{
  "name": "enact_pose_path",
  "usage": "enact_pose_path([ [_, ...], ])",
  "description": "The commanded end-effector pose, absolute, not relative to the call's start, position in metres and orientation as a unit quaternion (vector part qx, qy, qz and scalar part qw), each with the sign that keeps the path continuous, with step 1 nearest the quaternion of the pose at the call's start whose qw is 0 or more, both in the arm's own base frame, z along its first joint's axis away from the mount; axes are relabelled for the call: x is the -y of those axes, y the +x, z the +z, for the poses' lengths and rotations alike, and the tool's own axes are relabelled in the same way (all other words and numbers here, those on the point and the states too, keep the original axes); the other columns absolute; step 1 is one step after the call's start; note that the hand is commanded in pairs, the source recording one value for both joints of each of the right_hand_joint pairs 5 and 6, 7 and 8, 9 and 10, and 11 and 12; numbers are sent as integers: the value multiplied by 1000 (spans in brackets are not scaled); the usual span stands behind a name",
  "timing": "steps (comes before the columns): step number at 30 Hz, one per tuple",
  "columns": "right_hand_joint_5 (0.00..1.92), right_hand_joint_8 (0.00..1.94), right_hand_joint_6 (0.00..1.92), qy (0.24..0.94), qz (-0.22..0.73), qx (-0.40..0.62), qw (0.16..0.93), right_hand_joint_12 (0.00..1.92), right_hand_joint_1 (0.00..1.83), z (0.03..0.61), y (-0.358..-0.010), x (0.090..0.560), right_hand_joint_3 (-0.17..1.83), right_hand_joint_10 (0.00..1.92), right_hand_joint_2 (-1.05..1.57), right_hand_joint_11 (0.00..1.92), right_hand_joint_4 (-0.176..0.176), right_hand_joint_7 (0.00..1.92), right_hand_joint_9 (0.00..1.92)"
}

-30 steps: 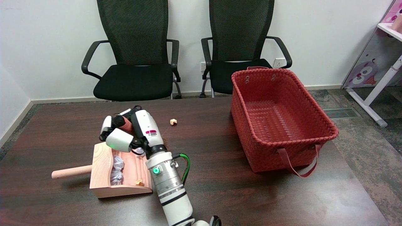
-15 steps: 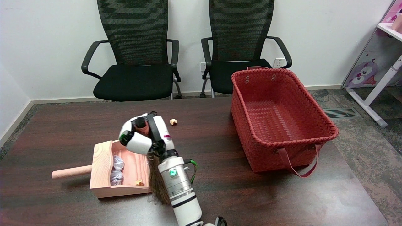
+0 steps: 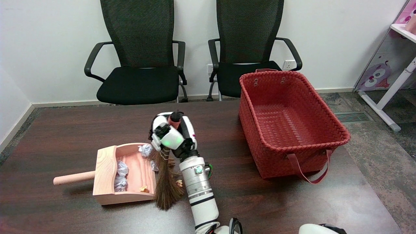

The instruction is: Sweep the paper ball into the dustpan.

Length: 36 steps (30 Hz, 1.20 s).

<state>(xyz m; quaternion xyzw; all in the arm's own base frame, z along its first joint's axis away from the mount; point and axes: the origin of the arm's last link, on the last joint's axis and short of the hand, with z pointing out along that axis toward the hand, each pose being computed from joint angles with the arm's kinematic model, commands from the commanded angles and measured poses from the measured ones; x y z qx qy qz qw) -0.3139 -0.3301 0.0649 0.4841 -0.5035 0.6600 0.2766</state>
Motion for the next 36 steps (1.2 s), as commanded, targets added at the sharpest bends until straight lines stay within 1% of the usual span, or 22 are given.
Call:
enact_pose_path([
  [1, 1920, 1920, 1920, 393, 723, 555, 119, 1920, 863, 104, -299, 345, 1718, 1920, 592, 1920, -11, 1920, 1920],
  [5, 1920, 1920, 1920, 363, 733, 571, 68, 1920, 865, 105, -296, 342, 1725, 1920, 601, 1920, -11, 1920, 1920],
  [12, 1920, 1920, 1920, 332, 736, 589, 23, 1920, 870, 106, -293, 340, 1708, 1920, 633, 1920, -11, 1920, 1920],
  [16, 1920, 1920, 1920, 340, 735, 586, 2, 1920, 871, 110, -281, 339, 1709, 1920, 639, 1920, -12, 1920, 1920],
  [19, 1920, 1920, 1920, 376, 731, 569, 2, 1920, 872, 120, -266, 338, 1696, 1920, 657, 1920, -12, 1920, 1920],
  [20, 1920, 1920, 1920, 390, 729, 563, 9, 1920, 872, 124, -262, 337, 1679, 1920, 678, 1920, -12, 1920, 1920],
  [21, 1920, 1920, 1920, 419, 722, 551, 27, 1920, 870, 129, -254, 337, 1657, 1920, 704, 1920, -12, 1920, 1920],
  [23, 1920, 1920, 1920, 466, 702, 532, 75, 1920, 861, 139, -246, 337, 1621, 1920, 762, 1920, -11, 1920, 1920],
  [25, 1920, 1920, 1920, 524, 674, 503, 139, 1920, 843, 147, -229, 336, 1651, 1920, 815, 1920, -10, 1920, 1920],
  [27, 1920, 1920, 1920, 561, 651, 475, 192, 1920, 820, 158, -214, 334, 1689, 1920, 887, 1920, -8, 1920, 1920],
  [29, 1920, 1920, 1920, 577, 636, 460, 226, 1920, 808, 168, -206, 331, 1698, 1920, 951, 1920, -7, 1920, 1920],
  [31, 1920, 1920, 1920, 608, 615, 421, 275, 1920, 801, 181, -200, 325, 1705, 1920, 981, 1920, -6, 1920, 1920],
  [34, 1920, 1920, 1920, 635, 589, 385, 318, 1920, 778, 194, -200, 319, 1731, 1920, 1049, 1920, -5, 1920, 1920],
  [36, 1920, 1920, 1920, 642, 579, 373, 336, 1920, 761, 196, -201, 316, 1725, 1920, 1134, 1920, -3, 1920, 1920],
])
